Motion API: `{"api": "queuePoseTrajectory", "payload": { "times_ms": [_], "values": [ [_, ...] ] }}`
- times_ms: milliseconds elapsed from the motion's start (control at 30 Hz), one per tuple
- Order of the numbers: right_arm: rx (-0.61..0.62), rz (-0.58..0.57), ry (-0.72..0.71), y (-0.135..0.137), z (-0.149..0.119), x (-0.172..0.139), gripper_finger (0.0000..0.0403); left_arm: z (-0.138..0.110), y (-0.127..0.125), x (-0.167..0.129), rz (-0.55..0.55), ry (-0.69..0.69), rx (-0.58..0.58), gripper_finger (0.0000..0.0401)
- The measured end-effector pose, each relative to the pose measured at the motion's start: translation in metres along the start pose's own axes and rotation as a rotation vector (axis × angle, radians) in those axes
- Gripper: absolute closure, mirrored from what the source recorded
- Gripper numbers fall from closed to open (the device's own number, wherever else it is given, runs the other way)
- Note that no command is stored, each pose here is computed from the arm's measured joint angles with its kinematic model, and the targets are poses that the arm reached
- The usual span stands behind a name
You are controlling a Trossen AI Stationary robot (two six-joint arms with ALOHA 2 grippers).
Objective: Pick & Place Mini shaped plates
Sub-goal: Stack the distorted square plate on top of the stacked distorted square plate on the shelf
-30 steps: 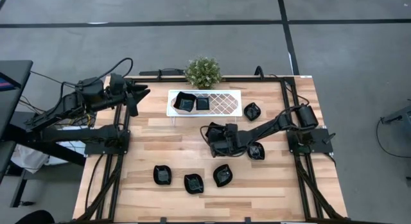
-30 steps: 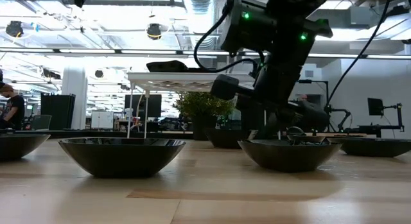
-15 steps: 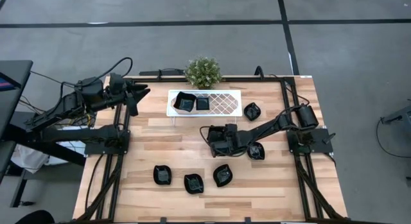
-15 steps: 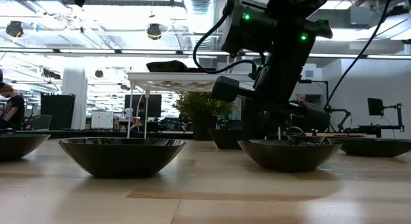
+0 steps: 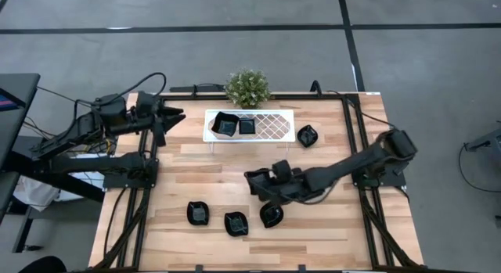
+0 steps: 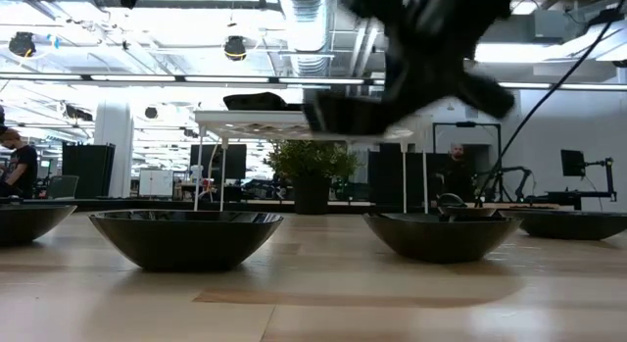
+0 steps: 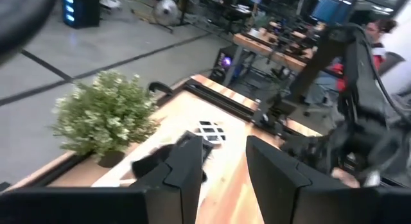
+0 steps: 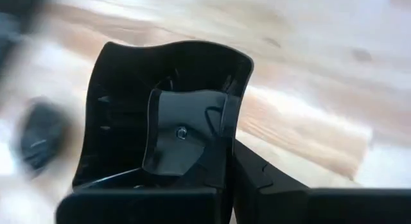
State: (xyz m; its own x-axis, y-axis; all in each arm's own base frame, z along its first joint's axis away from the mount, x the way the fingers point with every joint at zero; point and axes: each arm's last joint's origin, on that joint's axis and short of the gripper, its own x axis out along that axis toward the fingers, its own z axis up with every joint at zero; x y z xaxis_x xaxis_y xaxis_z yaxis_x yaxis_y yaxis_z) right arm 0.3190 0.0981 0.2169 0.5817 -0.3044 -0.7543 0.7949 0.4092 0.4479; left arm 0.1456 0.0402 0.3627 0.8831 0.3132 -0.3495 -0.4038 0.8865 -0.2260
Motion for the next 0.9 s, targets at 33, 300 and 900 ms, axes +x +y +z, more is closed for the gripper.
{"api": "queuePoseTrajectory", "payload": {
  "times_ms": [33,300,900],
  "values": [
    [-0.035,0.033,-0.020,0.002,0.004,-0.009,0.0400,0.000,-0.001,0.001,-0.015,0.008,-0.005,0.0279],
    [-0.240,0.151,-0.340,0.010,0.048,-0.058,0.0401,-0.004,-0.016,0.030,-0.113,0.083,-0.005,0.0254],
    [-0.582,-0.319,-0.893,0.015,0.114,-0.079,0.0402,0.004,-0.048,0.112,-0.209,-0.107,0.059,0.0202]
  ]
}}
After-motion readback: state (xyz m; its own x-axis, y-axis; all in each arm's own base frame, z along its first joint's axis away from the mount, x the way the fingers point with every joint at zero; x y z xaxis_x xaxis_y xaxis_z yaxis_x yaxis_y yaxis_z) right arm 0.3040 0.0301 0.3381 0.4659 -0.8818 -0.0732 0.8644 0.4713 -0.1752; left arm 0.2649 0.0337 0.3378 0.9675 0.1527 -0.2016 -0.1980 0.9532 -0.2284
